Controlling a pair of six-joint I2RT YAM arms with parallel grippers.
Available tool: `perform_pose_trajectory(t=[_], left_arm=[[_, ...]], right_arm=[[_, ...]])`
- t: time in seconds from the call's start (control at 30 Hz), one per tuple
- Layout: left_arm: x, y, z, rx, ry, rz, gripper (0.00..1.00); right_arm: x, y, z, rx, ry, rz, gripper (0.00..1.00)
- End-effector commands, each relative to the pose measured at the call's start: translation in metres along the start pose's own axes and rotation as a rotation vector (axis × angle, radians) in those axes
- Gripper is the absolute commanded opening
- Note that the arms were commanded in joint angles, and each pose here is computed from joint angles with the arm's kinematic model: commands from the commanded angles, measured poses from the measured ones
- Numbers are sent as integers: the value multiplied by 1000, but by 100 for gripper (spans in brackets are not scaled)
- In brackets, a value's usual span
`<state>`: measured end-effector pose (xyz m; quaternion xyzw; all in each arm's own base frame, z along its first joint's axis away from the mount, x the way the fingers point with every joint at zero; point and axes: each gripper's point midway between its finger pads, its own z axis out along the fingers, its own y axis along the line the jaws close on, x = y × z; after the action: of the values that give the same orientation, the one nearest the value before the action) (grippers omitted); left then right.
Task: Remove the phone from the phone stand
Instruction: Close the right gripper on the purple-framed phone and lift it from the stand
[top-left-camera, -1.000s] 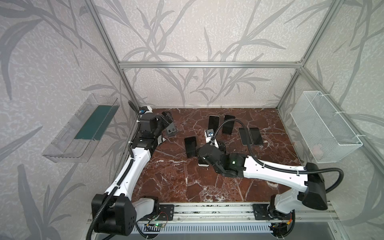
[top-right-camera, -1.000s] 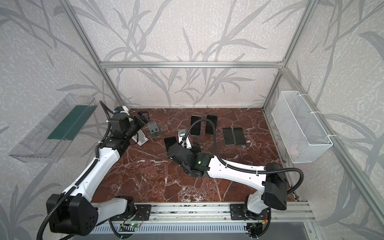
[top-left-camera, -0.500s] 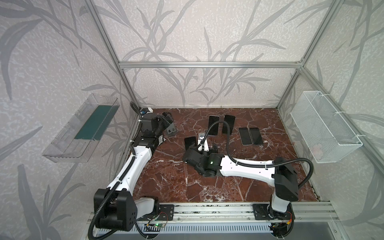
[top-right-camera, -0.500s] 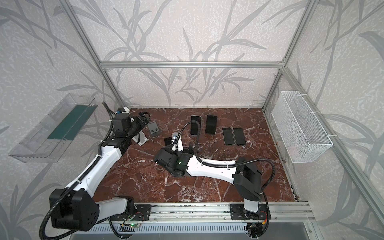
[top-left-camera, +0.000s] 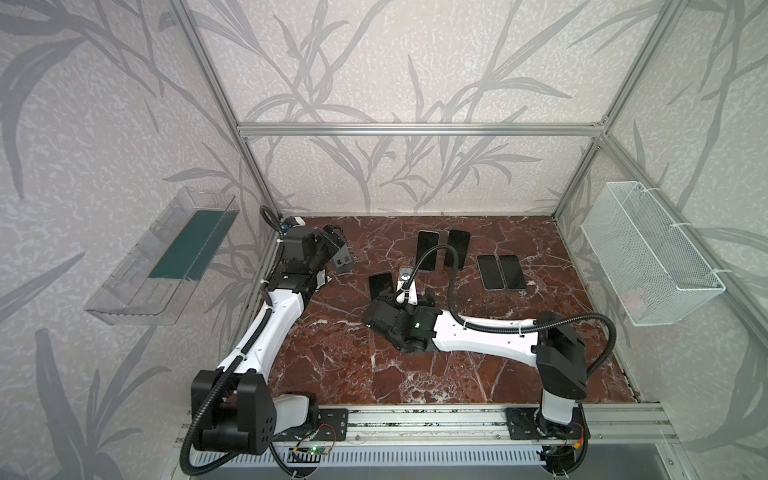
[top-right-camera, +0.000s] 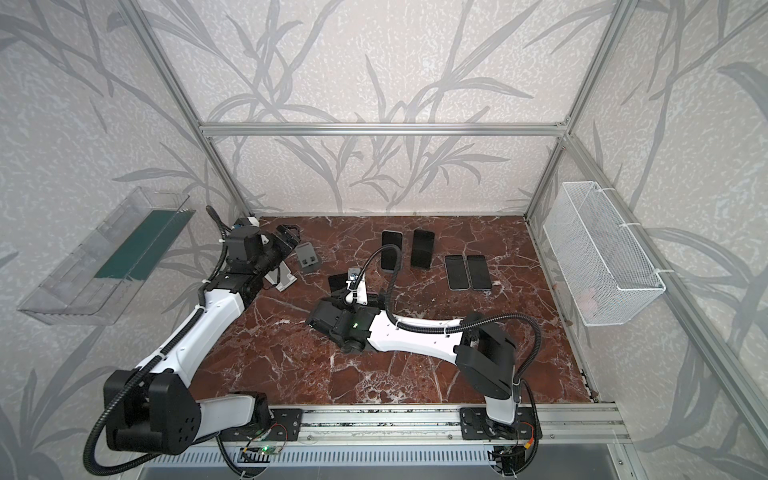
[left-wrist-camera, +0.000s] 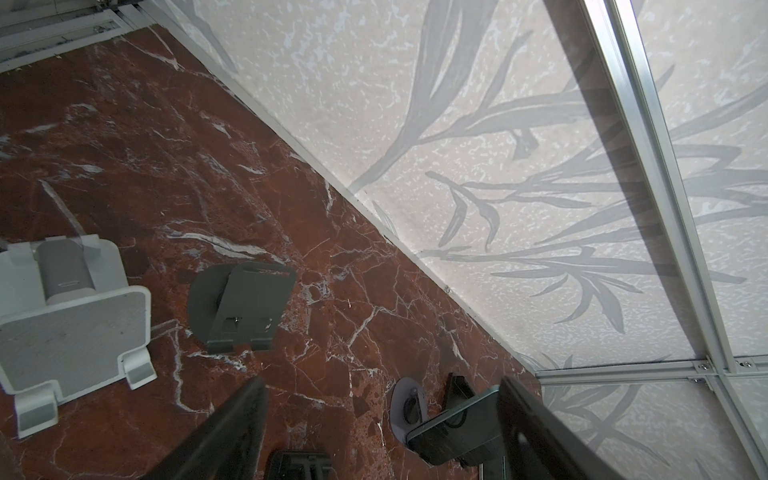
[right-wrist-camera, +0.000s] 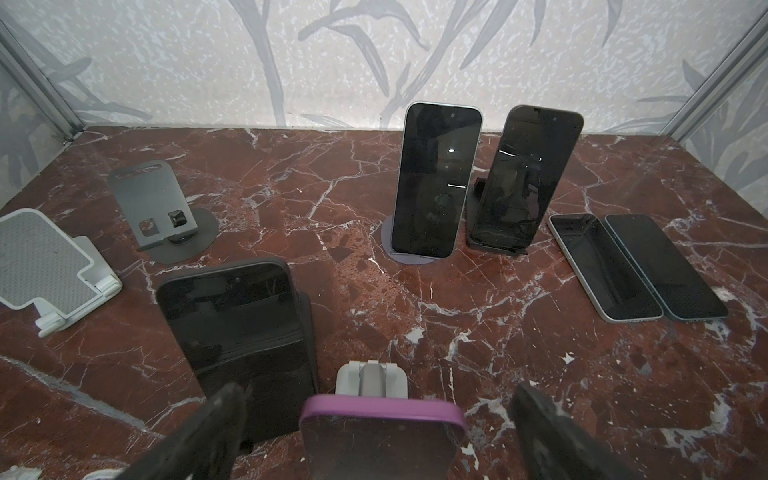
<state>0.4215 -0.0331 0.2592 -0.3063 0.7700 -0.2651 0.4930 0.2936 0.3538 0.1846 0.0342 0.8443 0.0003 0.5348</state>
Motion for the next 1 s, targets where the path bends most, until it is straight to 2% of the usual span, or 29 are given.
perform_pose_trajectory(t=[0.0,0.43,0.67,0.97], left_arm=[[0,-2,2,22,0,-21,86],[3,0,6,20,10,-27,86],[2,-1,5,27,6,-25,86],[3,0,7,31,7,-27,86]], right_arm=[[9,-8,10,12,20,63,99],[17,-3,23,-43,27,33,99],[19,-7,26,-13,0,76,90],[21,-8,32,20,-15,68,90]])
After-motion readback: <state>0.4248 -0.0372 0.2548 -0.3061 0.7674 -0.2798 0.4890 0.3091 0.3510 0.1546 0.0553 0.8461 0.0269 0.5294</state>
